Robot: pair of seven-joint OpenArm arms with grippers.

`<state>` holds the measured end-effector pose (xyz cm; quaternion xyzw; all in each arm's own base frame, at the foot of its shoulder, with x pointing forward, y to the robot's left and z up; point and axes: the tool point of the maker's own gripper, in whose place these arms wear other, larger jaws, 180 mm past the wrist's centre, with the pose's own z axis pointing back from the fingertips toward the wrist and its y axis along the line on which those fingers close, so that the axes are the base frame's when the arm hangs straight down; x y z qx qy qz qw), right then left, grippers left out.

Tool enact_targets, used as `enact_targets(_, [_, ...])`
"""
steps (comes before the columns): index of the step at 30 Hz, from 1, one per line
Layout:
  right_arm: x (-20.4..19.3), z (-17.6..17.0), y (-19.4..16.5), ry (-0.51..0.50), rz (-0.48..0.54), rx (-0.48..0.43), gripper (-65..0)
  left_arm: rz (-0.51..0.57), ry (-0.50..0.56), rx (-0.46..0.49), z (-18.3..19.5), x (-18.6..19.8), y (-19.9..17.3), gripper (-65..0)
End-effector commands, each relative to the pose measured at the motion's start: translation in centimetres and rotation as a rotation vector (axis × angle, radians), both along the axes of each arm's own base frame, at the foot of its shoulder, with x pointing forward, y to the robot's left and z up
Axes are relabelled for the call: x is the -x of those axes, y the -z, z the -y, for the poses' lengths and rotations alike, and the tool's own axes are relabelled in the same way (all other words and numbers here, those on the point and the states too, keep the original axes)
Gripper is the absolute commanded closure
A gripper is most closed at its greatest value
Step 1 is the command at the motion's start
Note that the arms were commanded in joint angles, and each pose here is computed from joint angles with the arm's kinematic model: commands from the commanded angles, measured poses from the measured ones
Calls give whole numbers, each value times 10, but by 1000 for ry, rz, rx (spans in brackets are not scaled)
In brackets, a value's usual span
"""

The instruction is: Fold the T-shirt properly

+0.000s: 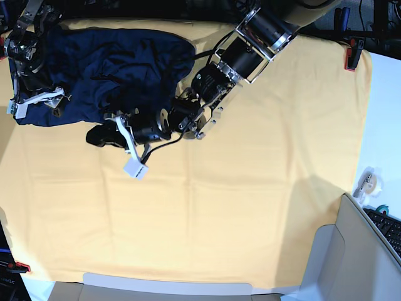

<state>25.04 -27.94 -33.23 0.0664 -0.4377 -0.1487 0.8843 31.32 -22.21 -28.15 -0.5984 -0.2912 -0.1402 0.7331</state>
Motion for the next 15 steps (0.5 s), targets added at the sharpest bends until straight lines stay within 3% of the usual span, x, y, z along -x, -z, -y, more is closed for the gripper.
enact_targets(1, [-11, -9, -26, -71, 97, 14, -416, 73, 11, 15, -5, -14, -26, 0])
enact_targets(4, [-12, -42, -64, -201, 183, 15, -415, 84, -25, -64, -37, -23, -13, 0])
enact_targets(6, [-11, -61, -70, -249, 191, -29, -382, 83, -62, -114, -61, -28, -2, 0])
enact_targets(12, [-13, -86, -70, -322, 203, -94, -50, 31, -127, -204, -102, -15, 26, 0])
enact_targets(13, [-14, -95, -69, -347, 202, -111, -12, 30, -129, -212, -107, -12, 28, 0])
enact_targets(15, [-13, -121, -64, -419, 185, -145, 0, 24, -135, -241, -121, -5, 37, 0])
